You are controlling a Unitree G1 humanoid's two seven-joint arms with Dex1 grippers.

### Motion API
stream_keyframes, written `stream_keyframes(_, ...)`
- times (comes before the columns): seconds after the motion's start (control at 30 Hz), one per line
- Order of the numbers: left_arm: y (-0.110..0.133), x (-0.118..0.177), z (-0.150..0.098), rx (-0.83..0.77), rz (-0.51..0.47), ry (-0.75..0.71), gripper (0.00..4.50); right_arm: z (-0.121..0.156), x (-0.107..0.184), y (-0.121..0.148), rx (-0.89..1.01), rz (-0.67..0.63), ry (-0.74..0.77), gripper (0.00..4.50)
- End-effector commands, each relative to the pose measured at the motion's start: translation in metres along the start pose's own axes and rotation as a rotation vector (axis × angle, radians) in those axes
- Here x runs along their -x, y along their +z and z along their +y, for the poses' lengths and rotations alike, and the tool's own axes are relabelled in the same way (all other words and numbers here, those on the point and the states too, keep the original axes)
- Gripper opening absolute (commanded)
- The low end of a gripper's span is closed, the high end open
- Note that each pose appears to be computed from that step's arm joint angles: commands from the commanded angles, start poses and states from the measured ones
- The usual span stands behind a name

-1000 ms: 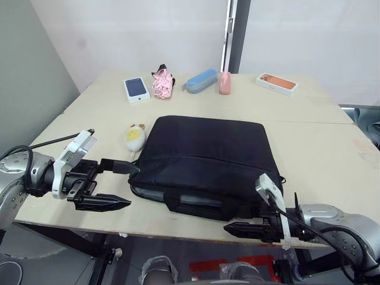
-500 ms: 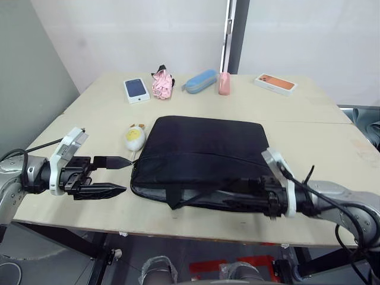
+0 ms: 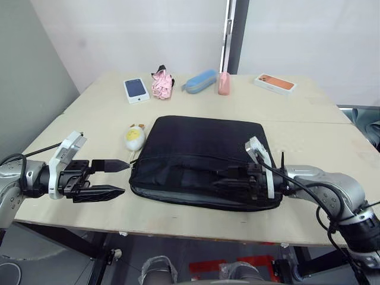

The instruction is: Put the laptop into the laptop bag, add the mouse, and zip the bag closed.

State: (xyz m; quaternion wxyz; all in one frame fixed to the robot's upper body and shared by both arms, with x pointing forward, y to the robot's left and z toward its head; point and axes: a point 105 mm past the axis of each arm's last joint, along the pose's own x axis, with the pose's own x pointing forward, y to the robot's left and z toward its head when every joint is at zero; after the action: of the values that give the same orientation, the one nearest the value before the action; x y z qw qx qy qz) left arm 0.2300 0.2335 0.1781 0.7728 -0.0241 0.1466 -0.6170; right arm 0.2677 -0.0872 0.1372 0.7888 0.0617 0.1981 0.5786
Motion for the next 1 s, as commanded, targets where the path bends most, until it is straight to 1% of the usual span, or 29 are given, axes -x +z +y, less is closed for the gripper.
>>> stream_keyframes(0.03,0.011,0.003,0.0,-0.058,-0.008,0.014,4.5,-0.009,-0.005,0.002,0.052,0.025,-0.034,3.09)
stream_keyframes(0.17,0.01,0.003,0.0,-0.061,-0.009,0.017,4.5,-0.017,-0.011,0.005,0.029,0.022,-0.049,3.09)
stream_keyframes(0.27,0.01,0.003,0.0,-0.064,-0.01,0.023,4.5,-0.025,-0.016,-0.008,0.023,0.09,-0.085,3.09)
stream_keyframes(0.33,0.011,0.003,0.001,-0.065,-0.012,0.027,4.5,-0.025,-0.017,-0.016,0.024,0.13,-0.079,3.09)
stream_keyframes(0.4,0.011,0.003,0.001,-0.066,-0.015,0.029,4.5,-0.018,-0.017,-0.02,0.044,0.154,-0.042,3.09)
stream_keyframes(0.57,0.012,0.003,0.001,-0.067,-0.021,0.034,4.5,0.008,-0.012,-0.02,0.071,0.157,0.095,3.09)
stream_keyframes(0.67,0.012,0.003,0.002,-0.065,-0.028,0.036,4.5,0.012,-0.011,-0.018,0.068,0.154,0.119,3.09)
stream_keyframes(0.83,0.012,0.001,0.003,-0.063,-0.033,0.035,4.5,-0.001,-0.012,-0.016,0.057,0.149,0.065,3.09)
stream_keyframes(0.9,0.012,0.001,0.003,-0.062,-0.034,0.034,4.5,0.003,-0.008,-0.007,0.07,0.112,0.089,3.09)
stream_keyframes(1.0,0.012,0.001,0.003,-0.061,-0.034,0.034,4.5,0.017,0.001,0.01,0.121,0.03,0.152,3.09)
